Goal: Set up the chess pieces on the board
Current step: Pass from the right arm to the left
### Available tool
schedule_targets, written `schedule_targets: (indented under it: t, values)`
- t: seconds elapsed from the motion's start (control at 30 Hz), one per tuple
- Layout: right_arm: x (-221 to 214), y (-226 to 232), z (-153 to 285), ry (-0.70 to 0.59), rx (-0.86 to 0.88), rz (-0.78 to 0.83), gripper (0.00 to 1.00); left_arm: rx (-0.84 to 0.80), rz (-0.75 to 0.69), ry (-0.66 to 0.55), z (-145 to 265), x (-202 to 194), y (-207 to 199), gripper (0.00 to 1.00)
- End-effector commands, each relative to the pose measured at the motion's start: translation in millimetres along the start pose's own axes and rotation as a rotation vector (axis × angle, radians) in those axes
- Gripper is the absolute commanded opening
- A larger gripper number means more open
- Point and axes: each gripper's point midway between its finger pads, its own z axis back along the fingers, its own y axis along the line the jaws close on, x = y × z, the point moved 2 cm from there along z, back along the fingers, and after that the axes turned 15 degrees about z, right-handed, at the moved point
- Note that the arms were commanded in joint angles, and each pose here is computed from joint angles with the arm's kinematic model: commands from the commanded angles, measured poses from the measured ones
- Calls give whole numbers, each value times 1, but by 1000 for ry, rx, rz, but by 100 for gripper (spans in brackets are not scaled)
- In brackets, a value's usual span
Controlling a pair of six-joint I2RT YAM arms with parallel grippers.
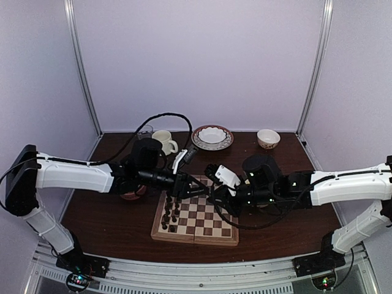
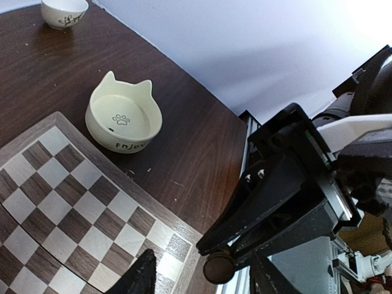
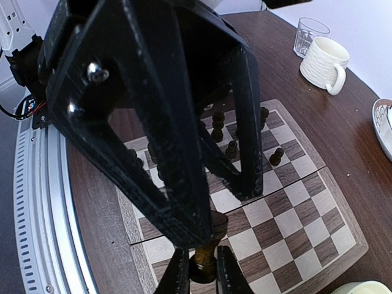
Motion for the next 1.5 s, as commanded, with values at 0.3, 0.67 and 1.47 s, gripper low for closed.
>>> schedule_targets:
  t: [0.3,0.67,1.47]
  values:
    - [6,0,2,-27,-8,16,1,-124,-13,45,-13,7,-24,39]
    - [6,-4,5,-30,-36,13,3,-96,-16,59,-14,5,-21,15]
    - [12,-4,17,-94,-53,16,46,-131,20,61,-12,7,-28,9]
